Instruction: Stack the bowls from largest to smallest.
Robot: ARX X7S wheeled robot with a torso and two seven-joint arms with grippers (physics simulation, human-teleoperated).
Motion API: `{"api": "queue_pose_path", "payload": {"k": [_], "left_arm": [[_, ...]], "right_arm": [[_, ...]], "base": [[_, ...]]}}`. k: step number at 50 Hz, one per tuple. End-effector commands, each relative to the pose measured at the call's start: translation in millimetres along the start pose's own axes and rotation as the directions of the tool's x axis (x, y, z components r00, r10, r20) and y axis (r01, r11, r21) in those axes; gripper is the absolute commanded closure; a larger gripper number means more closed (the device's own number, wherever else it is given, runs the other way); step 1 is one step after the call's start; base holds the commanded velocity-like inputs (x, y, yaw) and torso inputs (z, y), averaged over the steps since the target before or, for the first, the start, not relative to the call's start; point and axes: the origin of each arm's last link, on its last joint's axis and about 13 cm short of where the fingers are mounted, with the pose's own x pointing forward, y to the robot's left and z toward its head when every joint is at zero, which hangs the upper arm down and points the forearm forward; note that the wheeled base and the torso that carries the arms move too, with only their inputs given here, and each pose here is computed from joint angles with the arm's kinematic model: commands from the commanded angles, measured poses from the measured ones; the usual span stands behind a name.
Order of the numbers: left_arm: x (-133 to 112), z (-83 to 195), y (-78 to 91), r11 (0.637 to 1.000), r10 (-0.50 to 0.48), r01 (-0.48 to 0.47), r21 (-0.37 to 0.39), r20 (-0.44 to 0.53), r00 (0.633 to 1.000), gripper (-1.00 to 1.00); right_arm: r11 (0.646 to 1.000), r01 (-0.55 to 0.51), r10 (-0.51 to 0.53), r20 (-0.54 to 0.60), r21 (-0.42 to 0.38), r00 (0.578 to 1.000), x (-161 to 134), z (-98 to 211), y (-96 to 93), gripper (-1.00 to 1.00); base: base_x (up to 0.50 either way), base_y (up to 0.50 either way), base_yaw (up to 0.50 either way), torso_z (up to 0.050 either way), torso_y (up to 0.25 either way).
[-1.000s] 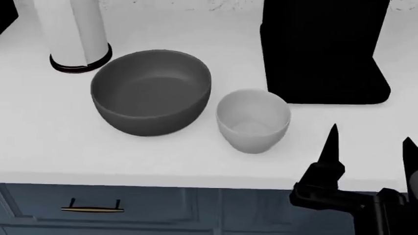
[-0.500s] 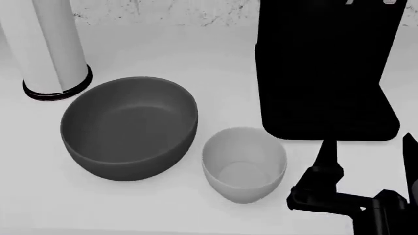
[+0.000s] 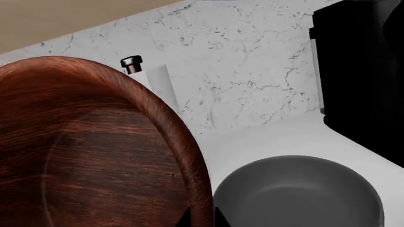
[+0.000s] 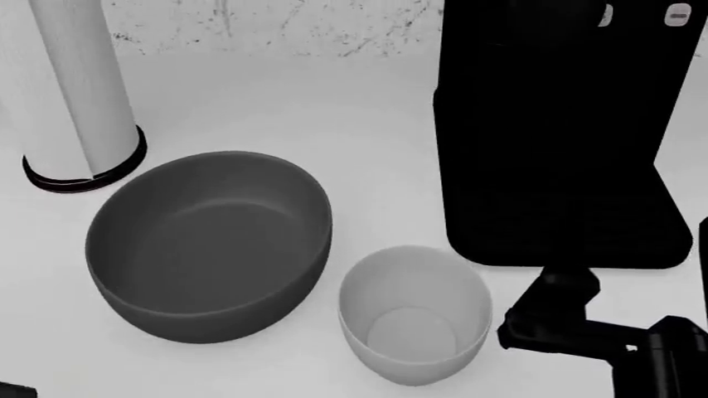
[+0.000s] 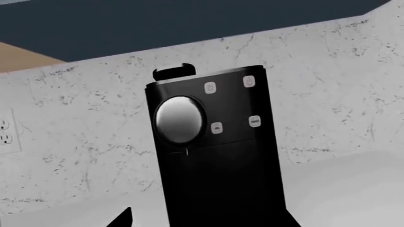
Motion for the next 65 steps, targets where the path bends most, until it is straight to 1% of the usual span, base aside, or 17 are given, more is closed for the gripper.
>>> {"api": "queue_pose_path", "payload": {"k": [1, 4, 9, 16, 19, 22, 26, 27, 28, 29, 31, 32, 34, 40, 48, 52, 65], "left_arm": [[42, 39, -15.3, 0.936, -0.339, 0.344, 0.08, -0.068, 0.938, 1.0], [63, 57, -14.6, 0.867, -0.481, 0.493, 0.075, -0.134, 0.866, 1.0], [71, 78, 11.8, 0.796, -0.597, 0.606, -0.009, -0.18, 0.782, 1.0], [101, 106, 26.2, 0.757, -0.632, 0.653, -0.019, -0.271, 0.726, 1.0], [112, 115, 30.1, 0.719, -0.661, 0.694, -0.04, -0.347, 0.665, 1.0], [127, 116, 33.3, 0.709, -0.65, 0.702, -0.067, -0.447, 0.614, 1.0], [141, 121, 35.1, 0.663, -0.671, 0.741, -0.108, -0.524, 0.524, 1.0], [145, 121, 34.1, 0.642, -0.679, 0.756, -0.128, -0.551, 0.484, 1.0], [147, 121, 33.9, 0.639, -0.68, 0.757, -0.134, -0.559, 0.475, 1.0], [150, 121, 32.8, 0.614, -0.682, 0.777, -0.137, -0.588, 0.435, 1.0], [158, 124, 32.7, 0.624, -0.659, 0.772, -0.123, -0.614, 0.435, 1.0], [161, 127, 31.6, 0.603, -0.663, 0.785, -0.142, -0.637, 0.394, 1.0], [164, 126, 31.5, 0.589, -0.646, 0.796, -0.143, -0.675, 0.356, 1.0], [190, 133, 31.8, 0.612, -0.609, 0.784, -0.103, -0.694, 0.384, 1.0], [223, 132, 27.3, 0.592, -0.611, 0.799, -0.106, -0.705, 0.359, 1.0], [234, 135, 21.4, 0.57, -0.622, 0.815, -0.104, -0.702, 0.345, 1.0], [241, 124, 0.8, 0.47, -0.642, 0.875, -0.118, -0.726, 0.247, 1.0]], "right_arm": [[1.0, -0.01, 0.009, 0.011, 0.016, 1.0, 0, 7, -1.7, -1.0], [1.0, -0.006, 0.005, 0.013, 0.023, 1.0, 0, 9, -2.3, -1.0], [0.999, 0.002, -0.002, 0.009, 0.035, 1.0, 1, 9, -3.1, -1.0], [0.999, 0.0, 0.0, 0.005, 0.04, 1.0, 1, 9, -2.9, -1.0], [0.999, -0.003, 0.003, 0.002, 0.041, 1.0, 0, 8, -2.4, -1.0], [0.999, -0.002, 0.002, -0.002, 0.041, 1.0, 0, 8, -2.3, -1.0], [0.999, -0.003, 0.003, -0.007, 0.041, 1.0, 1, 6, -2.5, -1.0], [0.999, 0.0, 0.0, -0.008, 0.044, 1.0, 2, 6, -3.1, -1.0], [0.999, 0.001, 0.0, -0.008, 0.043, 1.0, 2, 6, -3.3, -1.0], [0.999, 0.002, -0.001, -0.009, 0.045, 1.0, 2, 6, -3.5, -1.0], [0.999, 0.004, -0.003, -0.011, 0.046, 1.0, 2, 5, -3.7, -1.0], [0.999, 0.003, -0.002, -0.015, 0.049, 1.0, 3, 5, -3.6, -1.0], [0.999, 0.001, 0.0, -0.016, 0.05, 1.0, 2, 5, -3.6, -1.0], [0.999, -0.003, 0.004, -0.023, 0.053, 1.0, 2, 3, -2.8, -1.0], [0.999, -0.009, 0.011, -0.032, 0.052, 0.999, 2, 0, -2.1, -1.0], [0.998, -0.011, 0.013, -0.04, 0.054, 0.999, 2, -2, -2.1, -1.0], [0.998, -0.006, 0.009, -0.049, 0.057, 0.999, 4, -4, -3.5, -1.0]], "base": [[0.0, 0.0, 0.0, 0.0, 0.0], [0.0, 0.0, 0.0, 0.0, 0.0], [0.0, 0.0, 0.0, 0.002, 0.0], [0.0, 0.0, 0.0, 0.0, 0.001], [0.0, 0.0, 0.0, 0.0, 0.0], [0.0, 0.0, 0.0, 0.0, 0.0], [0.0, 0.0, 0.0, 0.0, 0.0], [0.0, 0.0, 0.0, 0.0, 0.0], [0.0, 0.0, 0.0, 0.0, 0.0], [0.0, 0.0, 0.0, 0.0, 0.0], [0.0, 0.0, 0.0, 0.0, 0.0], [0.0, 0.0, 0.0, 0.0, 0.0], [0.0, 0.0, 0.0, 0.0, 0.0], [0.0, 0.0, 0.0, 0.0, 0.002], [0.0, 0.0, 0.0, 0.0, 0.0], [0.0, 0.0, 0.0, 0.0, 0.0], [0.0, 0.0, 0.0, 0.0, 0.001]]}}
